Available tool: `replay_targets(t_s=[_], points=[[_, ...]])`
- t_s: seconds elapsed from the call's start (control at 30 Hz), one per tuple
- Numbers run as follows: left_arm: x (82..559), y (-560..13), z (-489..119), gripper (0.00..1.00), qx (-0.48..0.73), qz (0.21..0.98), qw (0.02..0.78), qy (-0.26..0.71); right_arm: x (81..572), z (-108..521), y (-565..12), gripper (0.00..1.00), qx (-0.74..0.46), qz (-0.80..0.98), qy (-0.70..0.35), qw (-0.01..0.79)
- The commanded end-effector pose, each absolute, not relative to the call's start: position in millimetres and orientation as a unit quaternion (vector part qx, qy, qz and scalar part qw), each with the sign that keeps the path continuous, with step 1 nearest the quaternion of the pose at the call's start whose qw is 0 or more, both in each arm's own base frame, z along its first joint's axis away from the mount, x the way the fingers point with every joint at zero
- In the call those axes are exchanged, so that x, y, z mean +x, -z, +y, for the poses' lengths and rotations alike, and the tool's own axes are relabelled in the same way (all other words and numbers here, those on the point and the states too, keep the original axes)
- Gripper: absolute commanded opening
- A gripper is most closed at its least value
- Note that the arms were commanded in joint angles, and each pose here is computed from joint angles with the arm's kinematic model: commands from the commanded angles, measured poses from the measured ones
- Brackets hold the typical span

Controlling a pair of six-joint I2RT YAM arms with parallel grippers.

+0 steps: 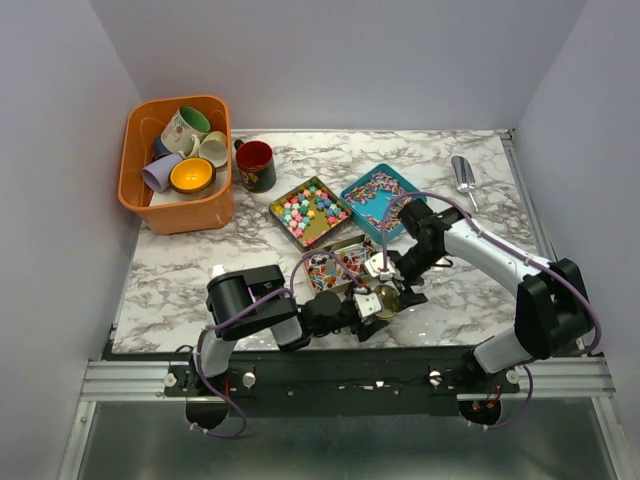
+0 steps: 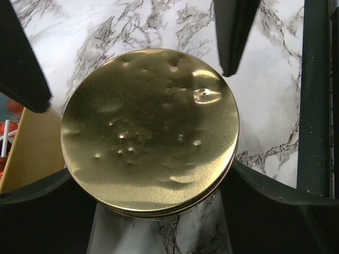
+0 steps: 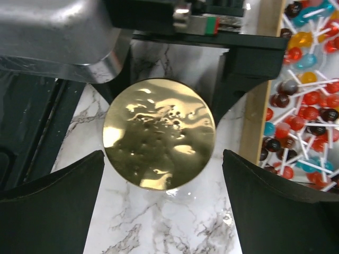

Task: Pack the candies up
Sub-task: Screw the bottle lid onto the packing bottle.

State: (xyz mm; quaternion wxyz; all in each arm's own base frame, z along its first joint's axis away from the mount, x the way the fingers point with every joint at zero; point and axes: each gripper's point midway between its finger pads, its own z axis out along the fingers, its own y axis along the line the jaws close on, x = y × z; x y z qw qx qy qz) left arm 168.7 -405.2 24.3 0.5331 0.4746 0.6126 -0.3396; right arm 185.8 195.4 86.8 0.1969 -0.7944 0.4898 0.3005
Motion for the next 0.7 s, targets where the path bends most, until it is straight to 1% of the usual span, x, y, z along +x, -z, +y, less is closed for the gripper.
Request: replay_targets(t_s=[0.0,0.13,0.23,0.33,0.37,0.4,0.47,0.5,0.53,0.57,0.67], points=[[165.0,23.4,-376.5,0.0,0.516,0.649,0.483,0.282,166.2,189.7,-78.3,0.98,-0.804,0.471,-0.328,0.157],[164.6,24.3,-376.2,0.0,0.516,0.65,0.482,0.281,166.1,192.0,-72.2,0.98,-0.803,0.473,-0.326,0.157],[165.4,24.6,-375.7,0.0,0.516,0.65,0.482,0.279,166.5,195.4,-72.1,0.94,-0.797,0.481,-0.331,0.156],[165.5,24.9,-375.4,0.0,0.516,0.652,0.481,0.279,167.1,196.7,-68.0,0.87,-0.789,0.493,-0.331,0.155],[166.0,24.5,-375.8,0.0,0.516,0.651,0.482,0.278,166.8,196.4,-67.3,0.83,-0.785,0.501,-0.33,0.154],[165.4,24.5,-376.0,0.0,0.516,0.651,0.482,0.279,168.1,197.2,-66.7,0.8,-0.784,0.504,-0.327,0.159],[167.0,23.6,-375.8,0.0,0.515,0.651,0.485,0.277,159.8,191.4,-59.4,0.75,-0.768,0.528,-0.329,0.149],[166.3,22.8,-376.0,0.0,0.514,0.65,0.485,0.278,147.8,185.6,-51.1,0.72,-0.754,0.548,-0.324,0.16],[166.3,22.7,-376.1,0.0,0.514,0.65,0.485,0.278,144.0,183.1,-50.2,0.71,-0.744,0.563,-0.323,0.159],[166.1,22.5,-376.2,0.0,0.515,0.65,0.485,0.279,145.9,183.5,-51.5,0.71,-0.741,0.566,-0.315,0.176],[164.8,21.9,-377.0,0.0,0.515,0.649,0.484,0.283,139.9,175.6,-41.4,0.7,-0.717,0.605,-0.305,0.164]])
